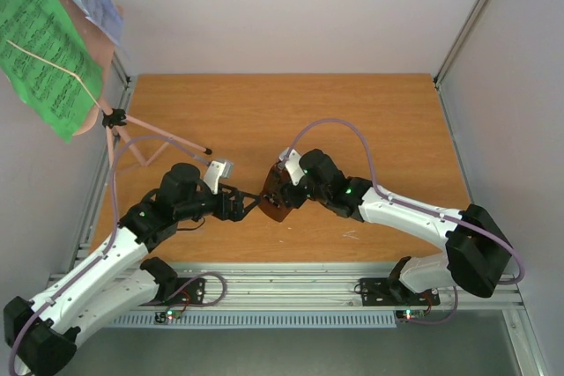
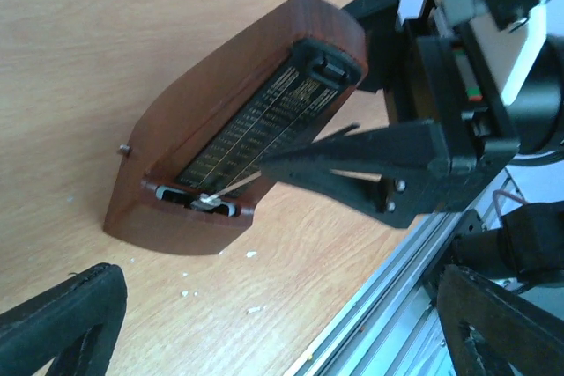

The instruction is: Pack up the instrument practice props

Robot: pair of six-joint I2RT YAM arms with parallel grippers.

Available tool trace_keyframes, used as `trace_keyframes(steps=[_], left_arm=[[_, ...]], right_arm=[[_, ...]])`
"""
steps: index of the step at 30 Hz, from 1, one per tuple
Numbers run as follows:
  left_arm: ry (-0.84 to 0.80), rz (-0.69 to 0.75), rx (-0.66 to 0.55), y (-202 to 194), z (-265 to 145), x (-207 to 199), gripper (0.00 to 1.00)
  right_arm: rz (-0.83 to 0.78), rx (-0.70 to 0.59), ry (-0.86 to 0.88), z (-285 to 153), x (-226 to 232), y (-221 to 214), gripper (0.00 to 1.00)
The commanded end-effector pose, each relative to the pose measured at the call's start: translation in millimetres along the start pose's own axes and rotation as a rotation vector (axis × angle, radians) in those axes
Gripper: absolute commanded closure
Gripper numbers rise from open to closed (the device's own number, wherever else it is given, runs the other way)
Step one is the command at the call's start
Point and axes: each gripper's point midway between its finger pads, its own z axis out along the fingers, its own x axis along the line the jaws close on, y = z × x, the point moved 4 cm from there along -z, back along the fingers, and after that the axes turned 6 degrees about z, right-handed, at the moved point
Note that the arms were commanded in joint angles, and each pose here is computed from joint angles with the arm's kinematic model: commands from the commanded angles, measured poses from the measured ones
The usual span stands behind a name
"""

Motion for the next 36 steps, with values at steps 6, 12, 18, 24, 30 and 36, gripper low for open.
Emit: trace_keyframes(steps=[6,12,18,24,30,36], left_arm=[[-0.039,-0.01,-0.114,14.4,2.9,-3.9,0.01],[0.024,-0.046,-0.074,0.3,14.7,12.8,0.01],[-0.038,-0.039,-0.097,-7.5,24.0,13.1,0.01],[-0.103,-0.017,-0.082,-10.8,41.9,13.0,0.01],[-0.089,0.032,-0.085,-12.7,55.9,21.2,0.01],[-0.063,0.098,-0.078,-12.1,69.4,30.3,0.0]], right_arm=[[0.004,-0.047,0.039,-18.2,8.0,15.5,0.07],[0.047,-0.085,0.026,-49.7,7.5,15.7,0.02],[0.245,-0.093,-0.1,-81.7,-14.4,-11.1,0.02],[0.533,0.0,-0.205,-79.6,-34.4,-59.9,0.04],[0.706,0.045,-0.275,-65.0,-44.4,-93.2,0.08],[0.742,0.073,-0.307,-52.4,-51.2,-97.6,0.18]])
